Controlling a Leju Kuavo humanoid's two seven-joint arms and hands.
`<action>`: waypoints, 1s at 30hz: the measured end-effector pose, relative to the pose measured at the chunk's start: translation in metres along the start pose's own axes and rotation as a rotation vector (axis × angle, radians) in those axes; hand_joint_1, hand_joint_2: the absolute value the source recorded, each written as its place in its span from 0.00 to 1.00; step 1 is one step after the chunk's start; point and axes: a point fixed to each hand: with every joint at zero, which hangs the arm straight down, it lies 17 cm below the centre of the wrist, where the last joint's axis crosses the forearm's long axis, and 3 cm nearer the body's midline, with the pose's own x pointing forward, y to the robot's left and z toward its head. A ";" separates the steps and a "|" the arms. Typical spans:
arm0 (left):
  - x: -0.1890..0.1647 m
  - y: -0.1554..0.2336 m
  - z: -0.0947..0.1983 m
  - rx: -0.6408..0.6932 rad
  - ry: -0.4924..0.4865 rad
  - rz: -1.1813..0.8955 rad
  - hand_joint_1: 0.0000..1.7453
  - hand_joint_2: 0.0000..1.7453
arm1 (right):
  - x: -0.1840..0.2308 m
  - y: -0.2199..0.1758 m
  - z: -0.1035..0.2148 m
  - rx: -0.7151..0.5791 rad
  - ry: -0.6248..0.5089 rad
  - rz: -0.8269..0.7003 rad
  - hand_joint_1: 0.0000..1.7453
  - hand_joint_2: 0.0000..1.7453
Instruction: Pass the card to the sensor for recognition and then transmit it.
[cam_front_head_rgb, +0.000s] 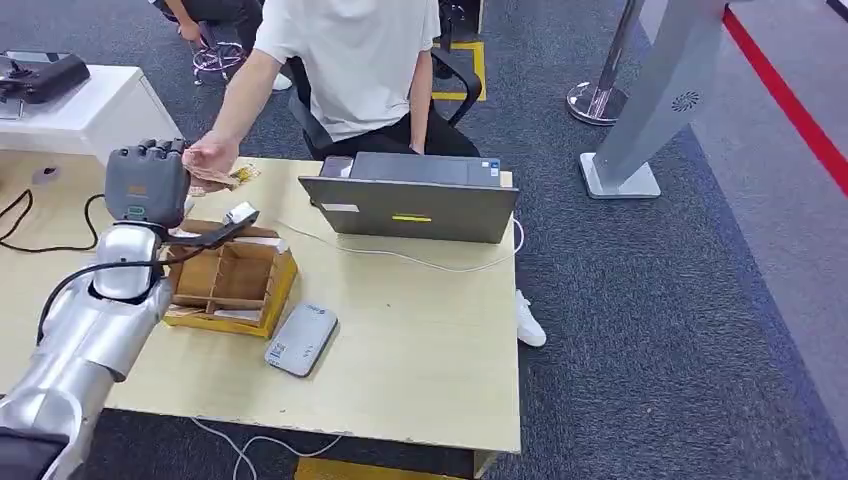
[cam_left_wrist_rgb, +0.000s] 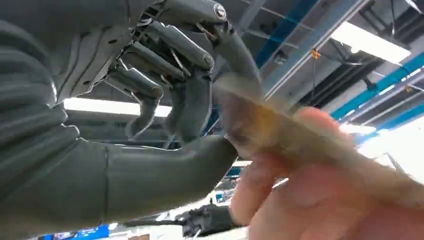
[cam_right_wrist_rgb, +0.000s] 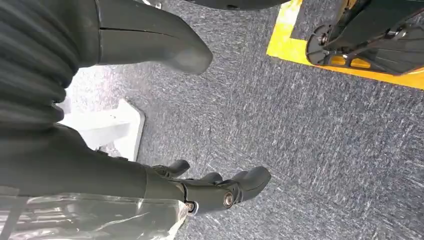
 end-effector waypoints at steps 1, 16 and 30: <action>0.003 -0.003 0.001 -0.009 -0.004 0.006 0.00 1.00 | 0.000 0.000 0.000 0.000 -0.001 -0.001 0.00 1.00; -0.017 -0.019 0.066 -0.055 -0.074 0.012 0.00 1.00 | -0.004 0.000 0.000 -0.002 0.006 -0.039 0.00 1.00; -0.387 0.095 0.243 -0.086 0.274 -0.272 0.00 1.00 | -0.011 0.000 0.000 -0.012 0.008 -0.090 0.00 1.00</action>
